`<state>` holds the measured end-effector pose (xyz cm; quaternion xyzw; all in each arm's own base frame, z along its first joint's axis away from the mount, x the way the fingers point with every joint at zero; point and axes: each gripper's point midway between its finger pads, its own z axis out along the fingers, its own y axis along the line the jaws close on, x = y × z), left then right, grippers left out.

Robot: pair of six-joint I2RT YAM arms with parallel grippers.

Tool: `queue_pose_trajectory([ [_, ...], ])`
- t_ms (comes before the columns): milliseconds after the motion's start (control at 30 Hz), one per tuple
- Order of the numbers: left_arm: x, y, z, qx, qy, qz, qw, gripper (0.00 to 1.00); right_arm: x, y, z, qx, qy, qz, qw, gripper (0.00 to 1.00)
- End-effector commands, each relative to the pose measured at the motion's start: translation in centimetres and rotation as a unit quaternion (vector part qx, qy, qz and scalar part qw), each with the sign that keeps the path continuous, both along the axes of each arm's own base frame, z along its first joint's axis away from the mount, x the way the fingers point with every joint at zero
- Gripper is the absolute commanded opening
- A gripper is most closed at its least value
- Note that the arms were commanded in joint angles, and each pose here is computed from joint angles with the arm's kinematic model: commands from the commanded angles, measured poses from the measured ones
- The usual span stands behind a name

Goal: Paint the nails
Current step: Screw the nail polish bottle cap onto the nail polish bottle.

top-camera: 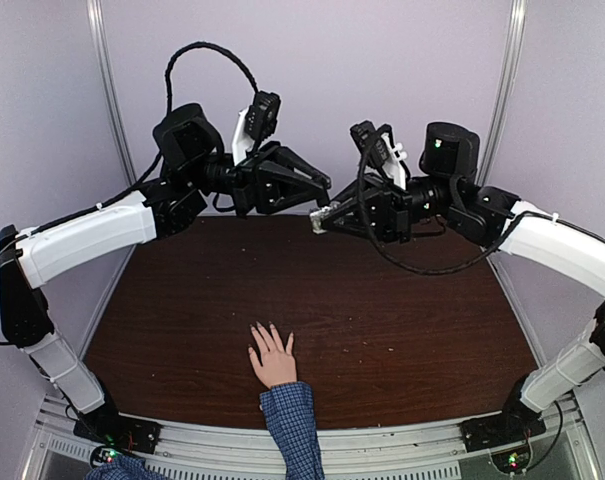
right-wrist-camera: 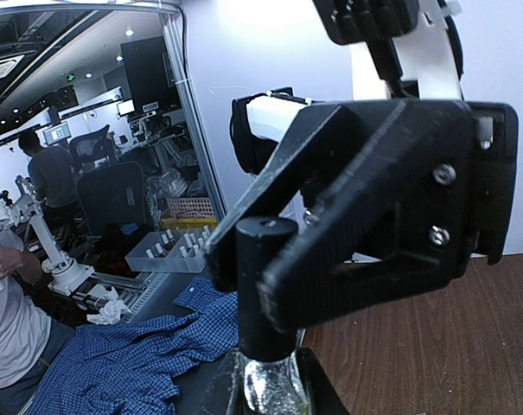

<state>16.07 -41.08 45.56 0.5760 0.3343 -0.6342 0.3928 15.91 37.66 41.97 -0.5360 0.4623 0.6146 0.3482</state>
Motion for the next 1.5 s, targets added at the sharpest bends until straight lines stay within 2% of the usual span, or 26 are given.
queue_pose_trajectory([
  [0,2.9,0.6,-1.4,0.029,0.048,0.054,0.997,0.27,-0.2,-1.5,4.6,0.062,-0.086,-0.030,0.994,0.00],
  [167,5.5,2.7,-0.1,0.003,0.045,0.155,0.987,0.47,2.6,-1.5,2.5,0.020,-0.083,-0.112,0.990,0.00],
  [300,7.7,4.0,-0.4,0.004,0.039,0.260,0.965,0.51,4.7,-1.5,1.2,-0.013,-0.069,-0.177,0.982,0.00],
  [567,10.3,4.5,-0.7,0.002,0.070,0.361,0.930,0.46,11.1,-2.9,-0.9,-0.070,-0.059,-0.366,0.926,0.00],
  [767,11.7,2.6,-1.9,0.015,0.108,0.400,0.910,0.45,12.5,-3.2,-1.7,-0.094,-0.065,-0.435,0.893,0.00],
  [1000,12.2,0.4,-2.6,0.020,0.124,0.411,0.903,0.43,12.9,-3.1,-2.7,-0.132,-0.111,-0.479,0.860,0.00],
  [1167,12.7,-1.2,-3.3,0.028,0.142,0.408,0.902,0.42,12.8,-2.6,-3.1,-0.142,-0.123,-0.490,0.851,0.00],
  [1367,13.2,-2.0,-3.8,0.026,0.162,0.403,0.900,0.34,13.0,-2.6,-3.4,-0.159,-0.142,-0.510,0.833,0.00],
  [1467,13.2,-2.3,-4.0,0.028,0.168,0.399,0.901,0.28,13.0,-2.7,-3.3,-0.158,-0.144,-0.512,0.832,0.00],
])
